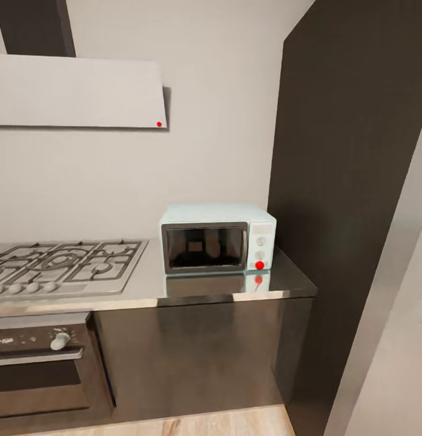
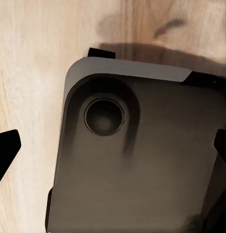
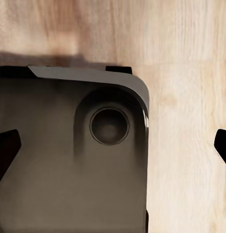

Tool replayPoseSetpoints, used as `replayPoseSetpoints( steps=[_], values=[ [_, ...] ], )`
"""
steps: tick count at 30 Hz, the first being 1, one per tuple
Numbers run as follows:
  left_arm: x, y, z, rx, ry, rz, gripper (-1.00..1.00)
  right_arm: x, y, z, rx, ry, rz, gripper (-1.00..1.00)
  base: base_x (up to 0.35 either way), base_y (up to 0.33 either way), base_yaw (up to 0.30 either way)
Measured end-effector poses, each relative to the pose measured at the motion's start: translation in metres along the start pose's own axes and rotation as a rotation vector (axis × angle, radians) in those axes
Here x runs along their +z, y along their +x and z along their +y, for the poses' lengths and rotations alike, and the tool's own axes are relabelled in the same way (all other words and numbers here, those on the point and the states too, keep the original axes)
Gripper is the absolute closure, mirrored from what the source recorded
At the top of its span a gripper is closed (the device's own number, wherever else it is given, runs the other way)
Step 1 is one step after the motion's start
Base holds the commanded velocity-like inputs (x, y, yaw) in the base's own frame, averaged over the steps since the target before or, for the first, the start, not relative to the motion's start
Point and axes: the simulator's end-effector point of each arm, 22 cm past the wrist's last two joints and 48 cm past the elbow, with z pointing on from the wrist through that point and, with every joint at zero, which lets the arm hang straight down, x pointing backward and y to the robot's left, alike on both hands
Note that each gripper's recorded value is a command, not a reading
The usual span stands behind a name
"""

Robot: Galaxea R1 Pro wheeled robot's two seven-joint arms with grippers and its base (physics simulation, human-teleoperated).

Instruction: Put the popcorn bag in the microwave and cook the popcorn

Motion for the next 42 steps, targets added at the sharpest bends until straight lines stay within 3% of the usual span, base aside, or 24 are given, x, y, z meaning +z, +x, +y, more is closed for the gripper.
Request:
replayPoseSetpoints(
  steps=[7, 22, 42],
  values=[
    [0.0001, -0.0002, 0.0000, -0.001, 0.000, 0.000, -1.00, 0.0001, 0.0005, 0.0000, 0.005, 0.002, 0.003, -1.00, 0.202, 0.000, 0.035],
    [0.0002, -0.0007, -0.0001, -0.002, 0.000, -0.001, -1.00, 0.0002, 0.0005, -0.0012, 0.006, 0.004, 0.003, -1.00, 0.007, 0.000, 0.203],
    [0.0002, -0.0011, -0.0002, -0.002, 0.000, -0.002, -1.00, 0.0001, -0.0006, -0.0040, 0.015, 0.018, -0.002, -1.00, 0.000, 0.000, 0.007]
  ],
)
